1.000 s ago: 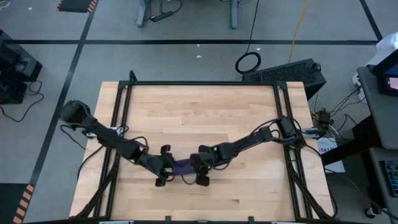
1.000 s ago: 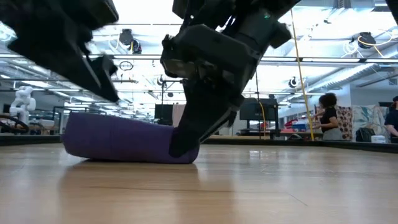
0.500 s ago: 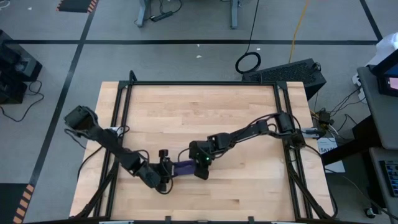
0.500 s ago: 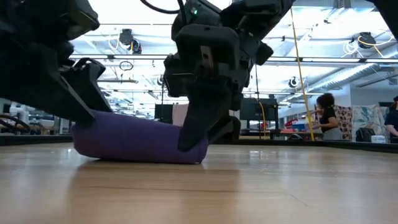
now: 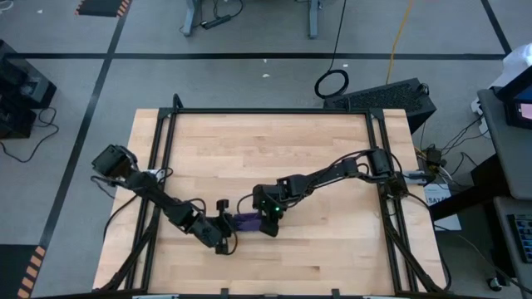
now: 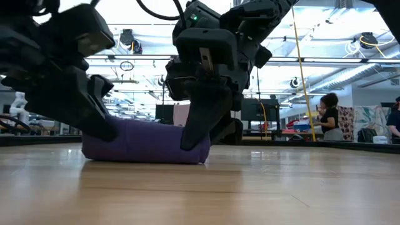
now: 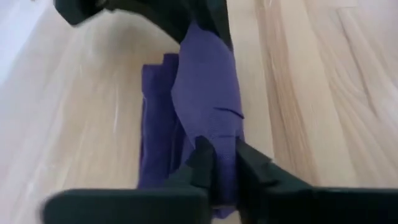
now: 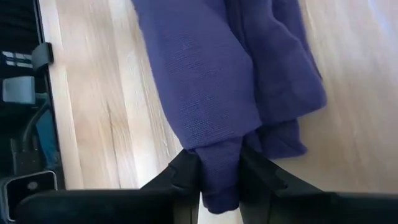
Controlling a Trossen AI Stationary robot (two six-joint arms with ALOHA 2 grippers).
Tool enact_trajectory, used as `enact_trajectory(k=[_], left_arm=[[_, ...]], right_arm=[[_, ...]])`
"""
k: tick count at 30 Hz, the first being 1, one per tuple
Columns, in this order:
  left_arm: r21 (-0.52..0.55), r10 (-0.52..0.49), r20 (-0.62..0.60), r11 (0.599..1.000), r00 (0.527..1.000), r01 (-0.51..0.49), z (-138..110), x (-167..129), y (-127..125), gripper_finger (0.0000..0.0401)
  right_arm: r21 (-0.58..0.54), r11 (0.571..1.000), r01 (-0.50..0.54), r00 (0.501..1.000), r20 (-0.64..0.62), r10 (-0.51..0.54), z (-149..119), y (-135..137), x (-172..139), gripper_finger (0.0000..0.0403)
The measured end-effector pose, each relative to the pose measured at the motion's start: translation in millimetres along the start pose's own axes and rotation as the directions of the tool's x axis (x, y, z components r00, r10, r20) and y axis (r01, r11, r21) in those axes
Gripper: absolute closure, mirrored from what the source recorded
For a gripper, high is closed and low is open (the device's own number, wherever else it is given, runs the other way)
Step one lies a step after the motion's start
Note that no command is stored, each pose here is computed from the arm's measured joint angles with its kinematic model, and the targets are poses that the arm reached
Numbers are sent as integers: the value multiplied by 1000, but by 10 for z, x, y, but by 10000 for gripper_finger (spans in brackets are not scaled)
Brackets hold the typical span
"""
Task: Roll towel into tight, uniform cylinder
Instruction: Roll the purple towel on the table
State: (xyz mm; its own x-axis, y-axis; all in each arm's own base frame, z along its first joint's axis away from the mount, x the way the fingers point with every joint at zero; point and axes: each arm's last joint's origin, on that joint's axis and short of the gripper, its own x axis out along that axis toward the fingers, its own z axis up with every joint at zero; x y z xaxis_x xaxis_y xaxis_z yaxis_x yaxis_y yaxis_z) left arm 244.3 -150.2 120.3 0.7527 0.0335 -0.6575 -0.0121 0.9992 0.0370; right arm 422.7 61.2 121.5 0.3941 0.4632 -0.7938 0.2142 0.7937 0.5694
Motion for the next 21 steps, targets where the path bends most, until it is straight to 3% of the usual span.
enact_trajectory(k=[2,6,9,13,16,21], left_arm=[[-32,-9,-19,999,1000,8,2,17,32,382],[-95,-23,-61,995,998,17,5,49,100,373],[-143,-78,-76,987,994,67,30,69,133,373],[-214,-159,-59,966,985,143,106,45,157,374],[-273,-198,-39,945,980,180,170,3,183,375],[-301,-267,-32,921,963,245,237,-34,234,376]], right_arm=[[-36,999,5,1000,8,-5,-8,37,-22,330],[-136,990,38,999,27,-34,-50,152,-94,309],[-267,958,108,994,48,-99,-146,324,-193,290],[-447,853,270,963,105,-250,-349,558,-230,267],[-551,763,338,940,161,-300,-494,733,-165,252],[-601,651,464,886,296,-357,-682,975,-82,228]])
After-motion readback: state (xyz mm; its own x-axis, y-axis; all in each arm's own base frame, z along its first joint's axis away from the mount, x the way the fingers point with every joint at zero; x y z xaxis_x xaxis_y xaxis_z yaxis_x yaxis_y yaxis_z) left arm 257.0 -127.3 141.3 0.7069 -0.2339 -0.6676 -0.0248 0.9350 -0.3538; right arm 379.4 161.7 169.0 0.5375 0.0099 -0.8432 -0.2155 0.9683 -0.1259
